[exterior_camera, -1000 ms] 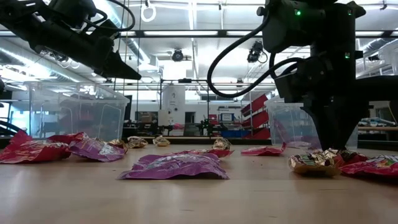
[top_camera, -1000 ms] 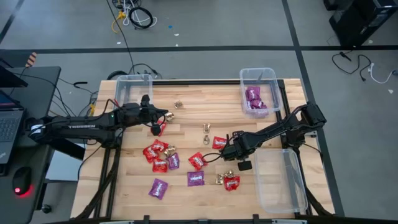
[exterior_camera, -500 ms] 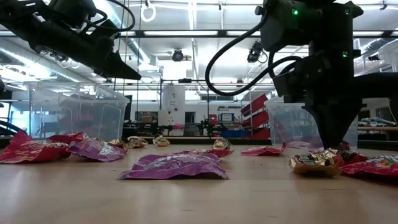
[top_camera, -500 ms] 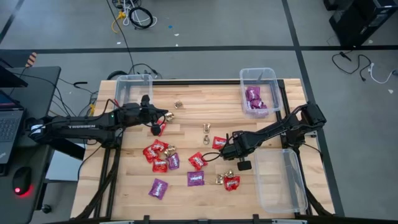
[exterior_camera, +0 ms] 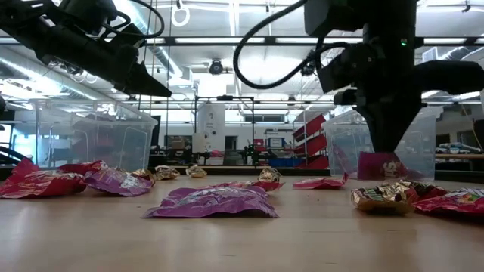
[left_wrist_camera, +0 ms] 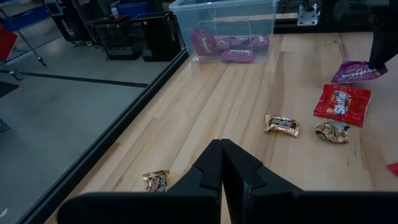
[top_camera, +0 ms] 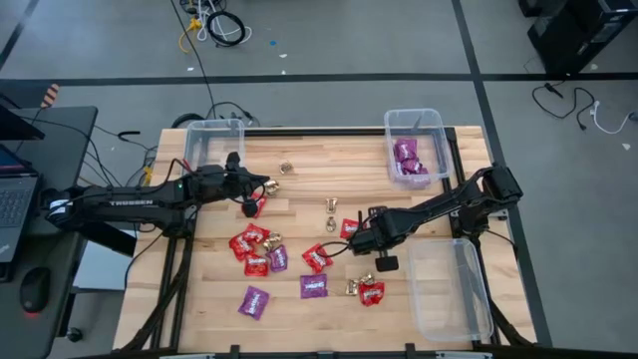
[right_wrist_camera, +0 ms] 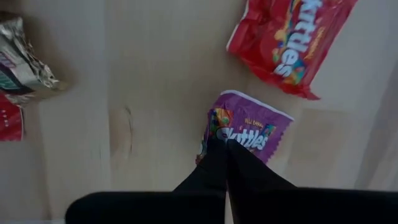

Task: Sort candy
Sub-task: Put the purple candy into the top right transparent bin

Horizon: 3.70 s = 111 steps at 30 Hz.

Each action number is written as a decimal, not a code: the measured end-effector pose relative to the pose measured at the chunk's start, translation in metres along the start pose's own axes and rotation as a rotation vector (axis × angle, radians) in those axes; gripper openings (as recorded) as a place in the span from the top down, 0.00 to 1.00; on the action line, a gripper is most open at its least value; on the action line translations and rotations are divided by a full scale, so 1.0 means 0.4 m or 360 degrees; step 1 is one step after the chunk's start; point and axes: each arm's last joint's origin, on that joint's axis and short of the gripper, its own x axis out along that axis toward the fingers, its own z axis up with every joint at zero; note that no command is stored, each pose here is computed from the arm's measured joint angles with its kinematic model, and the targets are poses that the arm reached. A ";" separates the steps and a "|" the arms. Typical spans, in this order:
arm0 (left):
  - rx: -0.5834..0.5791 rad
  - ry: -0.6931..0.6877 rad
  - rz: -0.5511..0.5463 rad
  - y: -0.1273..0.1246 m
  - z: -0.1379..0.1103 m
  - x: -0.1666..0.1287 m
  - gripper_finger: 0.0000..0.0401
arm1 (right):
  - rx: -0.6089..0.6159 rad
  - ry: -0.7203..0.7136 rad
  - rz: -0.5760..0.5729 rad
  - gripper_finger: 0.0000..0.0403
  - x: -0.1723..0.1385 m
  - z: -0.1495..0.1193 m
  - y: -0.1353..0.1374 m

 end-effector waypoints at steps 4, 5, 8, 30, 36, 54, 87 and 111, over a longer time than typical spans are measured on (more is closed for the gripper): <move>0.0000 0.0000 0.0000 0.000 0.000 0.000 0.98 | 0.0003 0.0008 -0.0048 1.00 -0.010 0.002 -0.003; 0.0000 0.0000 0.0000 0.000 0.000 0.000 0.98 | 0.0006 0.0013 -0.0054 1.00 -0.013 0.002 -0.004; 0.0000 0.0000 0.0000 0.000 0.000 0.000 0.98 | 0.0007 0.0048 -0.0088 1.00 -0.019 -0.001 -0.008; 0.0005 0.0024 -0.0002 0.000 -0.004 0.000 0.98 | 0.0062 -0.0050 -0.0016 0.79 0.006 -0.009 0.017; 0.0005 0.0024 -0.0003 0.000 -0.004 0.000 0.98 | 0.0117 -0.0129 0.0001 0.64 0.024 -0.005 0.019; 0.0005 0.0025 -0.0003 0.000 -0.004 0.000 0.98 | 0.0207 -0.0095 0.0013 0.65 0.086 -0.038 0.002; 0.0013 0.0048 -0.0004 -0.001 -0.007 0.000 0.98 | 0.0220 -0.0022 -0.0079 1.00 -0.023 -0.002 -0.019; 0.0013 0.0036 -0.0003 -0.001 -0.005 0.000 0.98 | 0.1365 -0.0472 -0.0347 1.00 -0.378 -0.237 -0.306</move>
